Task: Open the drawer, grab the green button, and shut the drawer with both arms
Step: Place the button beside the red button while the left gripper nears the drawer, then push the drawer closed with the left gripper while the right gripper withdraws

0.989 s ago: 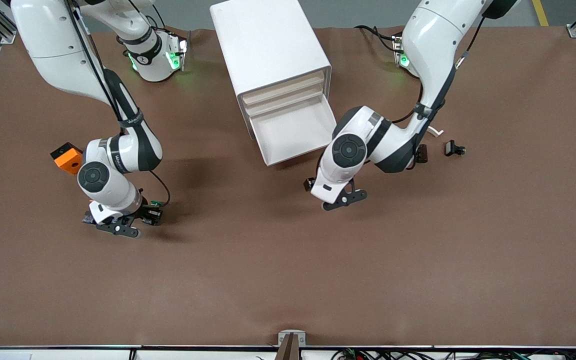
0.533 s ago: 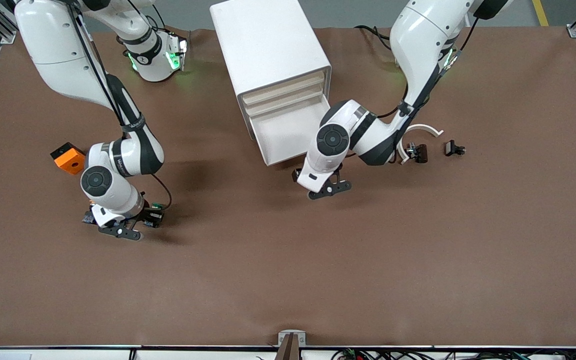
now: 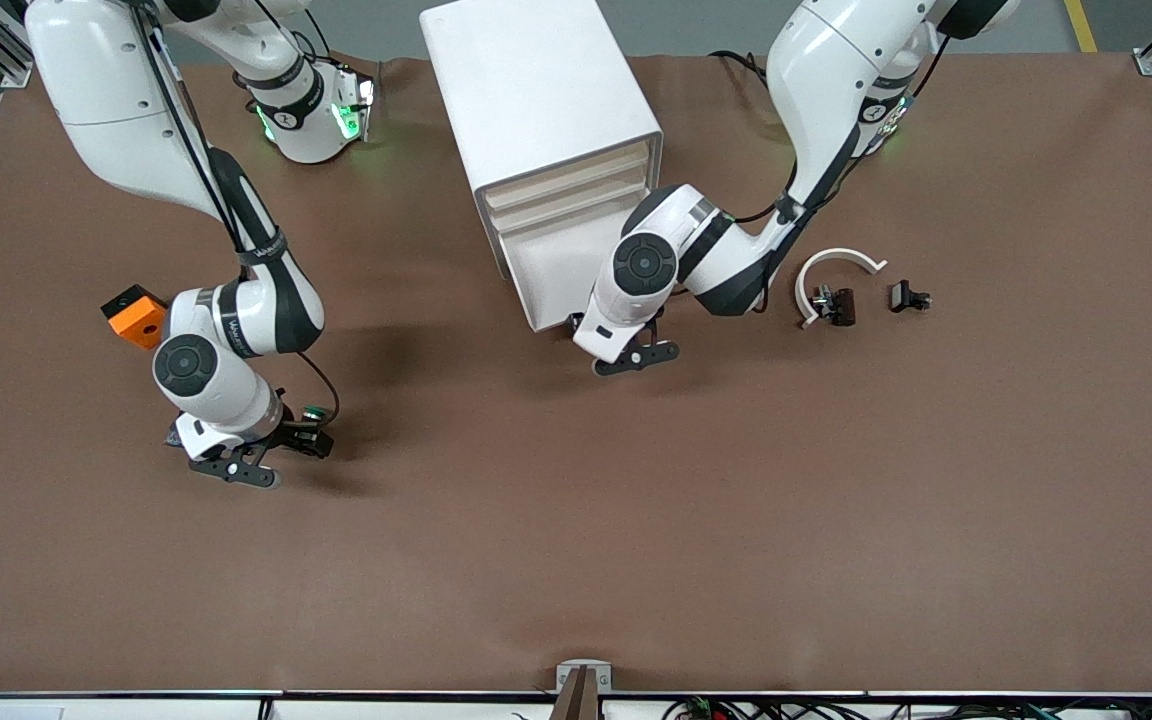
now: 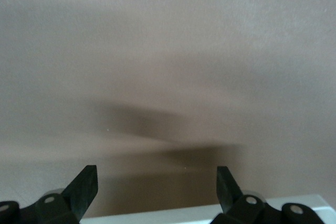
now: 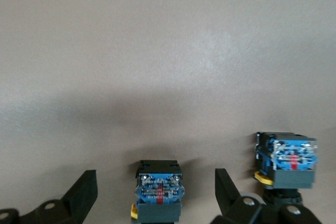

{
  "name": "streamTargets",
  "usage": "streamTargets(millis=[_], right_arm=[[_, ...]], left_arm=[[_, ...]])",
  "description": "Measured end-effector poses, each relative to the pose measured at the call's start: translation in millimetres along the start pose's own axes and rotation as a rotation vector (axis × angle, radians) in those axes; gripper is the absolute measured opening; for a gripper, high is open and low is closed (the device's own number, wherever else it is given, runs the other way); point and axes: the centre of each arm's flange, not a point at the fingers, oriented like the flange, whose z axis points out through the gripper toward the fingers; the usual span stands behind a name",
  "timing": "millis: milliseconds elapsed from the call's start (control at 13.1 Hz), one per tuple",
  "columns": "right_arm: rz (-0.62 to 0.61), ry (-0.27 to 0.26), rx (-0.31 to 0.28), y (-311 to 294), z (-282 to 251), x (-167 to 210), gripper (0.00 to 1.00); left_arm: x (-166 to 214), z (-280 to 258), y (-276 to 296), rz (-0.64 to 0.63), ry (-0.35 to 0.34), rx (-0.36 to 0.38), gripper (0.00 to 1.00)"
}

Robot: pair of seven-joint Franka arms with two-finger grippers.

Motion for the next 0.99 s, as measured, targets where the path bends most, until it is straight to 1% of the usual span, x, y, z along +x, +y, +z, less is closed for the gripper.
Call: streamTargets(millis=[152,304,457,609,761,989], right_arm=[[0.003,-0.03,-0.018,-2,-29,13,1.0],[0.003,-0.046,-0.029,-4,-65,24,1.0],[-0.027,-0.061,-0.038,-3,-99,31,1.0],[-0.066,-0.087,-0.049,1,-129,35,1.0],[-0.087,-0.105,-0.054,16,-156,37,1.0],[-0.129,-0.134,-0.053,56,-202,36,1.0]], left_arm=[[-6,5,2,-0.004,-0.021,-0.003,1.0],[-12,10,5,-0.009,-0.042,-0.011,1.0],[-19,13,9,-0.018,-0.06,-0.018,1.0],[-26,16,13,-0.037,-0.073,-0.02,1.0],[-35,19,18,-0.063,-0.093,-0.026,1.0],[-56,24,28,-0.098,-0.126,-0.029,1.0]])
